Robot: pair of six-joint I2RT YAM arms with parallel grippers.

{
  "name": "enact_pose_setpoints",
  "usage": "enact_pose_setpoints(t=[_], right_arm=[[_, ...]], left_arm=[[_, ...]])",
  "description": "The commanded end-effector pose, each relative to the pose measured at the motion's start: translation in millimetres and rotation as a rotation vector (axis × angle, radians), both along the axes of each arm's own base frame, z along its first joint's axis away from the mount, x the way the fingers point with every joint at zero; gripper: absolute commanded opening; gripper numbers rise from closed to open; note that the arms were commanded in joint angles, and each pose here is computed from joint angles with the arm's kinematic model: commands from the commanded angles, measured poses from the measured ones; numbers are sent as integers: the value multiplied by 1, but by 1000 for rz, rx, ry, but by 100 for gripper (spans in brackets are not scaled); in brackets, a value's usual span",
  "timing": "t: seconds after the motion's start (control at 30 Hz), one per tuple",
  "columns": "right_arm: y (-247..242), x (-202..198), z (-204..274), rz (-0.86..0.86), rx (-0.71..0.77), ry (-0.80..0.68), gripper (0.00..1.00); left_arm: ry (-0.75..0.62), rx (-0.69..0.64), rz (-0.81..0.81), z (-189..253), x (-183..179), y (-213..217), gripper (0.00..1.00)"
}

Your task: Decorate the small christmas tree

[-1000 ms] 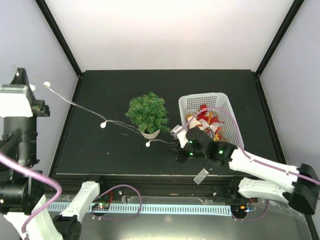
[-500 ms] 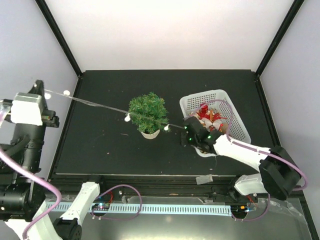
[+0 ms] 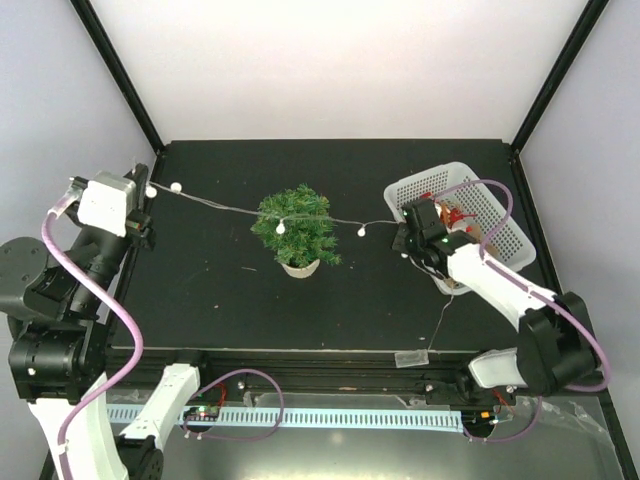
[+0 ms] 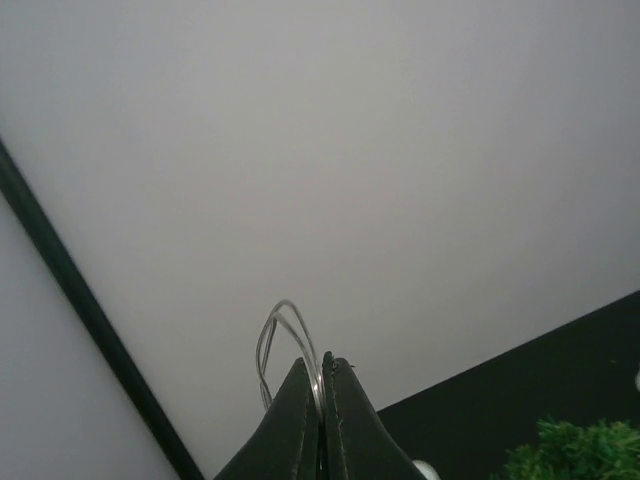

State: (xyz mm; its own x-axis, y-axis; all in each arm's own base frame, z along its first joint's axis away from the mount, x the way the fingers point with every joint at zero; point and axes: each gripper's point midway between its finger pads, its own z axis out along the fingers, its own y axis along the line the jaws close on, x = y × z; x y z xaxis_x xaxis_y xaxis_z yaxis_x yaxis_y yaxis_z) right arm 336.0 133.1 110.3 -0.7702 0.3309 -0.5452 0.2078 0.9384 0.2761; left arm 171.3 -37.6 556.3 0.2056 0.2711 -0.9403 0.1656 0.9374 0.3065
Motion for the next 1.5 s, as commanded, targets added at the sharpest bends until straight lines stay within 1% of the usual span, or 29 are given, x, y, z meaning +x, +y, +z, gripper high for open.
enact_pose_setpoints(t=[0.0,0.03,0.13,0.23,0.3,0.4,0.43,0.5,0.67,0.8,0.87,0.93,1.0,1.07,1.17,1.27,1.47], right_arm=[[20,0,53,133,88,-141,1],[36,-6,63,236,102,-161,1],[62,-32,84,414,106,-195,1],[89,-69,115,609,163,-283,1],[98,-94,146,720,237,-371,1],[104,-139,208,888,394,-578,1],[100,-151,228,908,429,-653,1],[89,-164,260,911,441,-747,1],[76,-163,309,876,352,-810,1],[74,-172,351,898,372,-870,1],[77,-176,354,925,385,-857,1],[79,-175,345,929,366,-831,1],[79,-166,324,901,319,-770,1],[79,-153,301,853,277,-709,1],[78,-135,268,786,229,-614,1],[77,-121,240,743,181,-549,1],[78,-100,202,688,102,-457,1]], left_arm=[[-1,-4,-141,-3,6,-23,2],[16,-9,-149,-5,12,-24,2],[28,-19,-139,0,29,-22,2],[8,-28,-132,13,40,-21,2],[-3,-35,-119,23,46,-18,2],[-26,-46,-102,38,50,-15,2],[-36,-49,-100,41,48,-15,2],[-59,-54,-91,48,45,-13,1],[-85,-61,-52,58,37,-6,2],[-123,-57,9,65,22,4,2],[-126,-47,18,63,12,5,2],[-114,-33,25,54,3,5,2],[-91,-8,38,40,-2,7,2],[-40,20,58,19,0,9,2],[65,45,60,-18,9,9,2],[137,75,43,-51,19,6,2],[250,126,22,-93,54,4,2]])
